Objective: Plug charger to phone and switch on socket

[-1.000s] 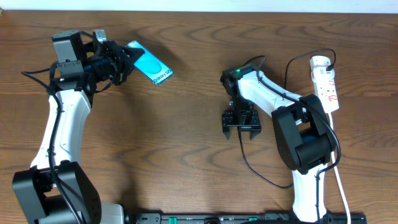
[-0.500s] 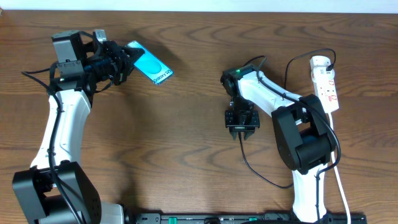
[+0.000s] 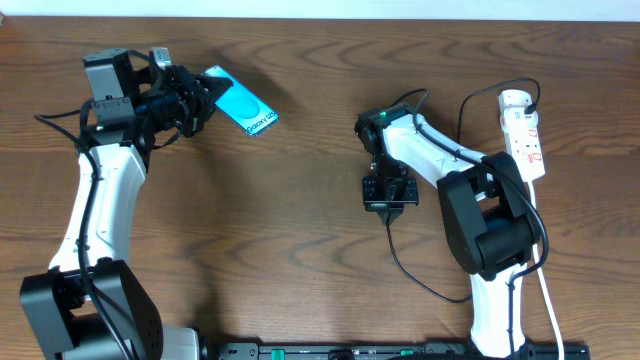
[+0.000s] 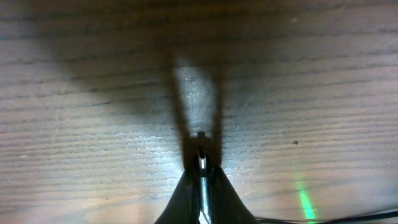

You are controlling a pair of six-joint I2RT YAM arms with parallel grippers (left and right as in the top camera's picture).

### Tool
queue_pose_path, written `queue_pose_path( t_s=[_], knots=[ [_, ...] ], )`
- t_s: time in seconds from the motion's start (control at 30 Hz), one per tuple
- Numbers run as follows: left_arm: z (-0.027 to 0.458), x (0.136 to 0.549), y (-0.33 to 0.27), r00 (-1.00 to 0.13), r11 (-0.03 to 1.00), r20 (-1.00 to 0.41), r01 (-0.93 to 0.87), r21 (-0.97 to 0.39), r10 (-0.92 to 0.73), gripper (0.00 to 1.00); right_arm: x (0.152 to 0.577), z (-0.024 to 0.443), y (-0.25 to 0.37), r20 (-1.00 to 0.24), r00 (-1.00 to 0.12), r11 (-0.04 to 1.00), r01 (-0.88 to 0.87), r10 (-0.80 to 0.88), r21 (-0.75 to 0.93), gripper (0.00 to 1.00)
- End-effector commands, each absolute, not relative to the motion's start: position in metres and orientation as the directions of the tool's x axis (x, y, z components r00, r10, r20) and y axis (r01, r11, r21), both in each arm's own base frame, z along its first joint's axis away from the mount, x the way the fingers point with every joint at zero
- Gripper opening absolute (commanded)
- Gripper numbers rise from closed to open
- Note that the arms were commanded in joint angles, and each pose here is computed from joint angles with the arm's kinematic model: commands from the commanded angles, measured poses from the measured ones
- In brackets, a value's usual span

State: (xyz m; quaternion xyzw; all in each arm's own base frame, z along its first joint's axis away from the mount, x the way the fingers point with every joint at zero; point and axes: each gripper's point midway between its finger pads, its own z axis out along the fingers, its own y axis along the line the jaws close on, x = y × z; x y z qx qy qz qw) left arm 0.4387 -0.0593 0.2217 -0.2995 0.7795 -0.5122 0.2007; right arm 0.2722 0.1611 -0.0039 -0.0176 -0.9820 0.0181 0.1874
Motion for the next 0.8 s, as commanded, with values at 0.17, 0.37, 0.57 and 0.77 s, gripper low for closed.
queue_pose_path(
  t_s=[0.17, 0.37, 0.57, 0.77],
  knots=[
    [0.228, 0.438, -0.061, -0.751, 0.298, -0.021, -0.236, -0.925, -0.660, 0.07, 0.272, -0.013, 0.161, 0.361, -0.932, 0.998, 0.022, 0.039, -0.052, 0.01],
    [0.228, 0.438, -0.061, -0.750, 0.299, -0.021, -0.237, -0.925, -0.661, 0.08, 0.283, -0.005, 0.166, 0.341, -0.939, 0.999, 0.033, 0.040, -0.029, 0.01],
    [0.227, 0.439, -0.060, -0.753, 0.318, -0.047, -0.220, -0.922, -0.656, 0.07, 0.324, 0.036, 0.172, 0.240, -0.971, 1.000, 0.015, 0.016, -0.003, 0.01],
    [0.227, 0.440, -0.059, -0.752, 0.333, -0.067, -0.209, -0.919, -0.655, 0.07, 0.382, 0.107, 0.180, 0.040, -0.999, 0.998, 0.006, 0.003, 0.070, 0.01]
  ],
)
